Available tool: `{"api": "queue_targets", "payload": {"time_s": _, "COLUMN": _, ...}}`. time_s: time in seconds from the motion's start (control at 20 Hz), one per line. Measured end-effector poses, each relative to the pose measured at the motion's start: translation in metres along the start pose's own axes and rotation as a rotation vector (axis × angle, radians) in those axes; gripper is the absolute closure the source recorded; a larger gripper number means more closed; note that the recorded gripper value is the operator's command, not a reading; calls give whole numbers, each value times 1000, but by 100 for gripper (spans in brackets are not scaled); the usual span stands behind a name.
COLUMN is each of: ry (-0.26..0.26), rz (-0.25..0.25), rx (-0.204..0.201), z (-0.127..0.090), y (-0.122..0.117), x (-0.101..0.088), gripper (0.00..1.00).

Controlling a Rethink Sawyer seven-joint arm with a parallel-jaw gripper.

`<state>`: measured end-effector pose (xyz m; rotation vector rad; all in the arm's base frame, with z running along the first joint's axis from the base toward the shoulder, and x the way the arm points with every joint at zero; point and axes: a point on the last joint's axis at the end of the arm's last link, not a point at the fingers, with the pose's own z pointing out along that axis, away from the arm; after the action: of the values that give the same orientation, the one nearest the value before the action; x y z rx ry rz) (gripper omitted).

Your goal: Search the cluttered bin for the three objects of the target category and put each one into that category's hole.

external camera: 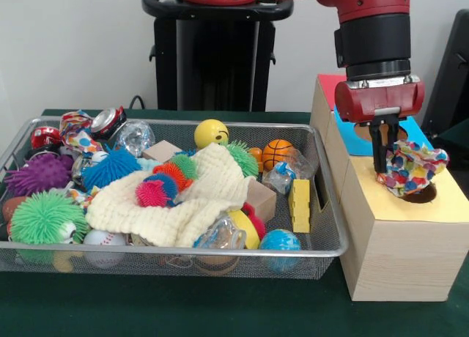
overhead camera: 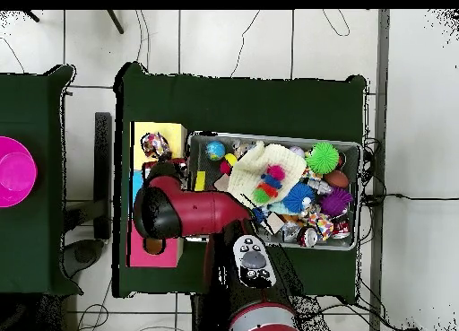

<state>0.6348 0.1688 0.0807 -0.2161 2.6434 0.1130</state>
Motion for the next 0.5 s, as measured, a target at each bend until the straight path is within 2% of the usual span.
{"api": "queue_targets", "payload": {"time_s": 0.35, "ry": 6, "rz": 6, "rx": -5, "z": 2, "y": 15, "x": 3, "gripper": 100}}
{"api": "queue_targets", "payload": {"time_s": 0.5, "ry": -14, "rz": 4, "rx": -3, "z": 5, "y": 18, "x": 4, "gripper": 100}}
